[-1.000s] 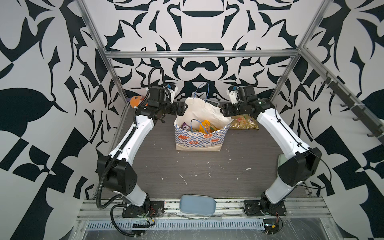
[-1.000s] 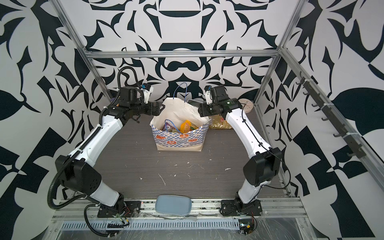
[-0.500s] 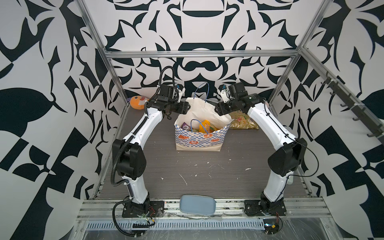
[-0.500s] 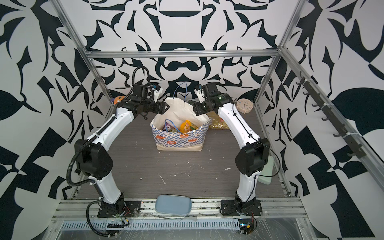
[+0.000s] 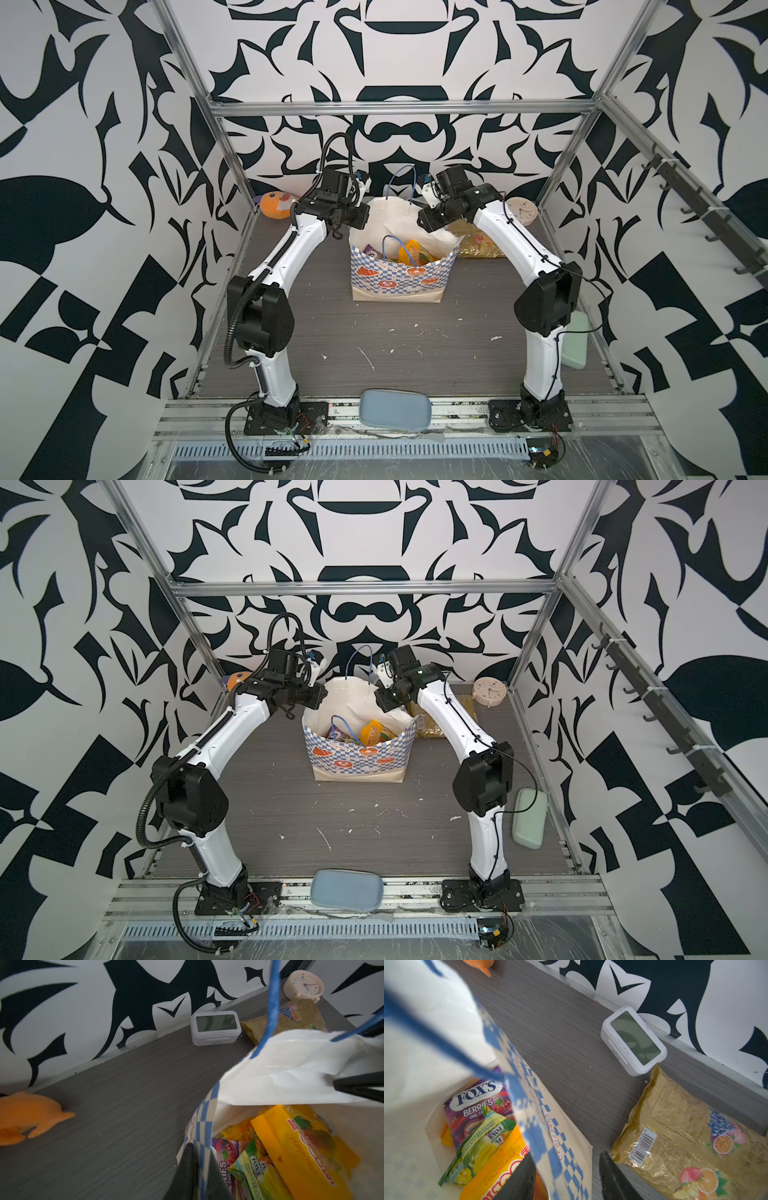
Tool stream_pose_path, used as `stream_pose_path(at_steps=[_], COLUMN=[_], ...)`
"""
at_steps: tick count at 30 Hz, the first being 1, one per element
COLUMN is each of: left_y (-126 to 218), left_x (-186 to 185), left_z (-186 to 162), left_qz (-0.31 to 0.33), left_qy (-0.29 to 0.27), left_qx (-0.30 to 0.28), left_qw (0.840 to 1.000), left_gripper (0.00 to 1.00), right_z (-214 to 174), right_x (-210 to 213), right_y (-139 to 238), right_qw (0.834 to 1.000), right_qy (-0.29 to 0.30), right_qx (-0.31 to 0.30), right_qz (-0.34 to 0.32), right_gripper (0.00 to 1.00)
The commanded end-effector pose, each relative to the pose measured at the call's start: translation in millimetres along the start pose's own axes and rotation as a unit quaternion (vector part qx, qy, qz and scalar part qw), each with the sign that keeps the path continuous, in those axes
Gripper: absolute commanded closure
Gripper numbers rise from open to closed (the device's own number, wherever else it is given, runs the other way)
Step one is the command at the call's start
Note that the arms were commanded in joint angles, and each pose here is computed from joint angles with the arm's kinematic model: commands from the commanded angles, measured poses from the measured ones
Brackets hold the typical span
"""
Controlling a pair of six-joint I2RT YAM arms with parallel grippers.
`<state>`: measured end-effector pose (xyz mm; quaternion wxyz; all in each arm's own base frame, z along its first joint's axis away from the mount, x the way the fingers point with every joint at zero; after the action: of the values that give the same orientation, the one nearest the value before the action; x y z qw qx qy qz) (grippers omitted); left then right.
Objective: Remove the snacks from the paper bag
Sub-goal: 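Raise both grippers to the bag's top rim on opposite sides, then grip the bag rim with both grippers and pull it open toward the robot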
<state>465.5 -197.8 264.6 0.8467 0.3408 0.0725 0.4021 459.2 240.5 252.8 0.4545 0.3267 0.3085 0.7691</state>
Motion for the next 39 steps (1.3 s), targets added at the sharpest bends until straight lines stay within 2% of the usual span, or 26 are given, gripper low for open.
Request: stream_pose_path(at_steps=[1,4,8,9,11,15,17,24,33,39], left_y=[15.1,17.5,24.4,25.5,27.6,29.8,33.9,55.5,91.4,126.6], left_x=[7.3,20.7,37.0,39.3,40.9,42.4,46.1,68.6,94.7,65.4], left_z=[-2.4,-1.9,6.0,9.4,16.9,28.6,33.2,43.0,65.9,71.5], left_qz=[0.035,0.076,0.121,0.125,0.12,0.116,0.124,0.156,0.201,0.176], left_qy=[-0.025,-0.027,-0.018,-0.016,-0.014,-0.023,-0.024,-0.027,-0.05,-0.057], left_qx=[0.009,0.014,0.0,-0.008,-0.021,-0.035,-0.043,-0.06,-0.097,-0.167], left_qw=[0.999,0.997,0.993,0.992,0.992,0.992,0.991,0.986,0.973,0.968], left_gripper=[0.98,1.0,1.0,1.0,1.0,1.0,1.0,1.0,1.0,1.0], right_z=[22.7,27.5,35.8,38.1,42.0,44.1,46.9,67.1,113.5,125.4], right_x=[20.1,24.9,30.7,32.7,33.7,39.2,41.7,55.1,81.0,116.5], right_y=[20.6,20.7,18.1,16.1,12.0,1.4,-0.8,-0.6,16.3,40.2], right_qw=[0.998,0.998,0.996,0.996,0.996,0.996,0.996,0.993,0.975,0.958], right_qy=[0.004,-0.001,-0.009,-0.009,-0.009,0.005,0.01,0.023,0.012,0.029], right_qx=[-0.043,-0.048,-0.061,-0.064,-0.067,-0.056,-0.058,-0.088,-0.177,-0.217], right_qz=[0.036,0.044,0.061,0.065,0.066,0.068,0.064,0.08,0.132,0.187], right_gripper=[0.47,0.49,0.61,0.69,0.77,0.86,0.87,1.0,1.0,1.0])
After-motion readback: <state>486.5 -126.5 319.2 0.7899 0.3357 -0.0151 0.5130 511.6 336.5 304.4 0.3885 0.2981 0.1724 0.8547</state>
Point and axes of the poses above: each gripper's point midway between its finger pads, its own y axis back along the fingers, its own x axis along the line the jaws close on, z = x × y, the point moved 2 cm from there along y, back along the fingers, and after that the axes turned 15 degrees about -y, right-handed, at the moved point
